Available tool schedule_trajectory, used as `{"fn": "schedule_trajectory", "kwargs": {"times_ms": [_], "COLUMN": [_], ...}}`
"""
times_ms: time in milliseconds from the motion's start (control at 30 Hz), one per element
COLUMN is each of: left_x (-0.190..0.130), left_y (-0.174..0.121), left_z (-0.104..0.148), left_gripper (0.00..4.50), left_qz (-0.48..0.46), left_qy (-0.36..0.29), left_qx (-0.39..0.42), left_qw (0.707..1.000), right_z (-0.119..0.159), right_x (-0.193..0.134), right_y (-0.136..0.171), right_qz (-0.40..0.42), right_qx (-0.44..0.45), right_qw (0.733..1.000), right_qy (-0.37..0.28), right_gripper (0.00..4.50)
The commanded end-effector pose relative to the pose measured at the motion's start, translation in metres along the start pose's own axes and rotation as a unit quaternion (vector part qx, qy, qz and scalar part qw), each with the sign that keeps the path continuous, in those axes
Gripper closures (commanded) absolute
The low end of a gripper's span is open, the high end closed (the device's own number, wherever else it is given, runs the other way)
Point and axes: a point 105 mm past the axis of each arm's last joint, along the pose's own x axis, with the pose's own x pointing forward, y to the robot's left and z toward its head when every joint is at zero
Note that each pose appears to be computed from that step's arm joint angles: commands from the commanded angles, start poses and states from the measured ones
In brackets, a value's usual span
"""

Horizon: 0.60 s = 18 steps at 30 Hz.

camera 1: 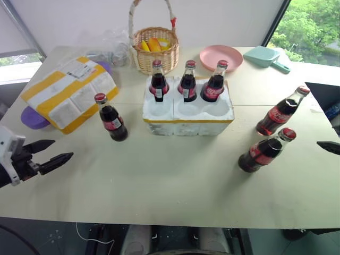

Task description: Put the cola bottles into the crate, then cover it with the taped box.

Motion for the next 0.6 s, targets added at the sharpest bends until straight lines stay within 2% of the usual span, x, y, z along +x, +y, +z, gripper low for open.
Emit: {"fn": "schedule_trajectory", "kwargs": {"times_ms": [33, 400, 500, 600], "left_x": [-0.005, 0.000, 0.001, 0.006], "left_y": [0.001, -0.004, -0.005, -0.007], "left_z": [0.010, 0.013, 0.018, 0.019], "left_gripper": [0.10, 0.10, 0.10, 0.10], "left_qz": [0.010, -0.006, -0.015, -0.023], "left_qy": [-0.011, -0.024, -0.038, -0.030], "left_qx": [0.020, 0.009, 0.002, 0.021], "left_qw": [1.000, 1.000, 0.999, 0.999], "right_z": [0.011, 0.009, 0.016, 0.036], "right_x": [-0.005, -0.005, -0.009, -0.018], "right_y": [-0.004, -0.011, -0.007, -0.009], "right_qz": [-0.012, -0.029, -0.009, -0.009], "right_qx": [-0.012, 0.003, -0.008, -0.019], "right_qw": [1.000, 0.999, 1.000, 0.999], "right_qy": [-0.024, -0.024, -0.018, -0.035], "right_gripper": [0.00, 0.00, 0.00, 0.00]}}
